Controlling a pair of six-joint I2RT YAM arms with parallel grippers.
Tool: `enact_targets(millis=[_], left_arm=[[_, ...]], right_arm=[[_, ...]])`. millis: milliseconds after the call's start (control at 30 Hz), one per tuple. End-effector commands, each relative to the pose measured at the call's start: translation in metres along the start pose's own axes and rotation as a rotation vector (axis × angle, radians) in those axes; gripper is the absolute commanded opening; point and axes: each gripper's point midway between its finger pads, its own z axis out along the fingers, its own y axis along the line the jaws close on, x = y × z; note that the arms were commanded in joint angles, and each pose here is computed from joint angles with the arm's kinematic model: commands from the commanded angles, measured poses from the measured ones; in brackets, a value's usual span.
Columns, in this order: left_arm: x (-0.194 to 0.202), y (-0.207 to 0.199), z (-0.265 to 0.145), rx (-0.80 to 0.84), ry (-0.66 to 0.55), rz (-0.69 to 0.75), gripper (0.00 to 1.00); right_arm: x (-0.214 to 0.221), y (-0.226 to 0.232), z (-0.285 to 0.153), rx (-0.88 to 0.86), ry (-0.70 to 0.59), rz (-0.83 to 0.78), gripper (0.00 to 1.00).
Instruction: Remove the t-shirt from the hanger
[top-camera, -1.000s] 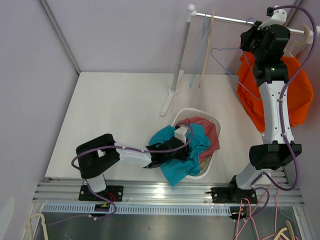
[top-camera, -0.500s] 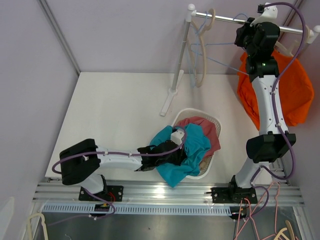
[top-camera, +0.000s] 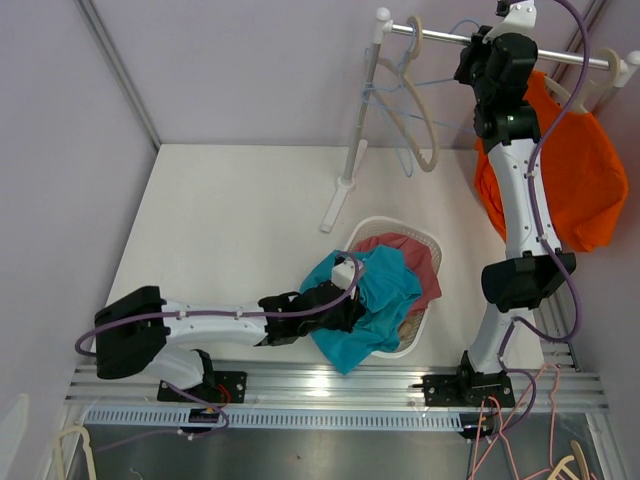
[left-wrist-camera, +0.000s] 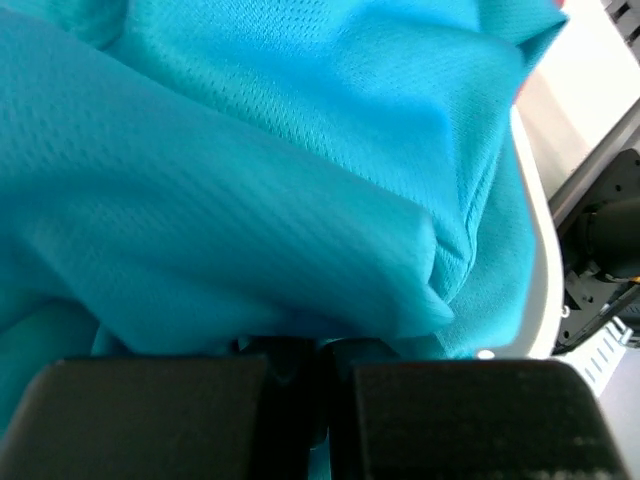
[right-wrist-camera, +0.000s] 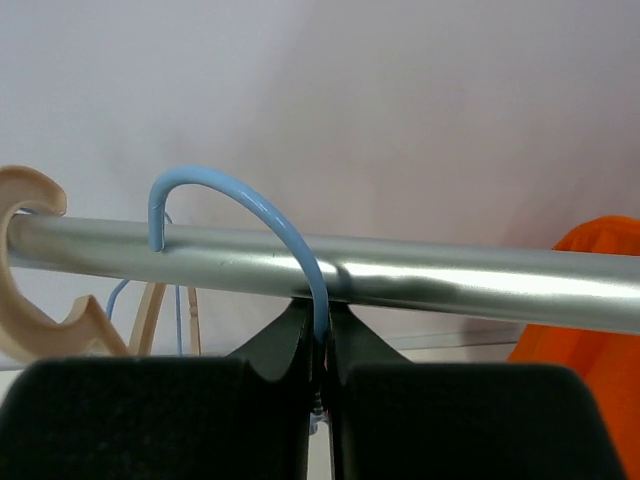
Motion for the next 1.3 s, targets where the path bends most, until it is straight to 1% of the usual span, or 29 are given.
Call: enact_targets(millis=[0,67,167,233,300,333,400,667,833,1000,1133,1200,1267], left_arm=[[-0.014,-0.002,-0.013,0.0,-0.056,0.023,0.04],[-0.014,-0.001,-0.015,-0.003,-0.057,0.024,0.04],[-0.014,0.0,-0.017,-0.005,-0.06,0.022,0.04],[-0.014,0.001,-0.018,-0.009,-0.059,0.022,0.04],[-0.014,0.002,-0.019,-0.013,-0.062,0.022,0.04],[-0.014,0.001,-0.02,-0.012,-0.065,0.018,0.04],[-0.012,0.003,-0.021,-0.015,-0.063,0.019,0.04],[-0.009,0.001,-0.023,-0.011,-0.06,0.02,0.04],[-0.008,-0.002,-0.024,-0.005,-0.057,0.016,0.03],[-0.006,-0.003,-0.025,-0.008,-0.054,0.022,0.03],[-0.006,-0.003,-0.027,-0.014,-0.055,0.025,0.03],[-0.006,-0.002,-0.028,-0.017,-0.059,0.022,0.03],[-0.004,-0.001,-0.029,-0.021,-0.057,0.024,0.03]], right_arm=[[-0.038,-0.004,-0.009,0.069,-0.104,0.023,0.0],[-0.046,-0.008,-0.016,0.102,-0.117,0.025,0.0],[-0.049,-0.015,-0.026,0.144,-0.101,0.011,0.0],[-0.049,-0.016,-0.032,0.147,-0.086,0.0,0.0],[-0.06,-0.016,-0.045,0.144,-0.101,-0.007,0.0],[-0.055,-0.017,-0.047,0.145,-0.091,-0.011,0.0],[-0.07,-0.019,-0.061,0.147,-0.122,-0.016,0.0],[-0.091,-0.046,-0.091,0.216,-0.134,-0.041,0.0],[-0.091,-0.062,-0.106,0.251,-0.106,-0.045,0.0],[-0.079,-0.055,-0.107,0.191,-0.06,-0.036,0.0],[-0.063,-0.05,-0.099,0.162,-0.013,-0.037,0.0],[-0.055,-0.054,-0.096,0.182,0.008,-0.038,0.0],[-0.054,-0.067,-0.097,0.254,0.008,-0.035,0.0]])
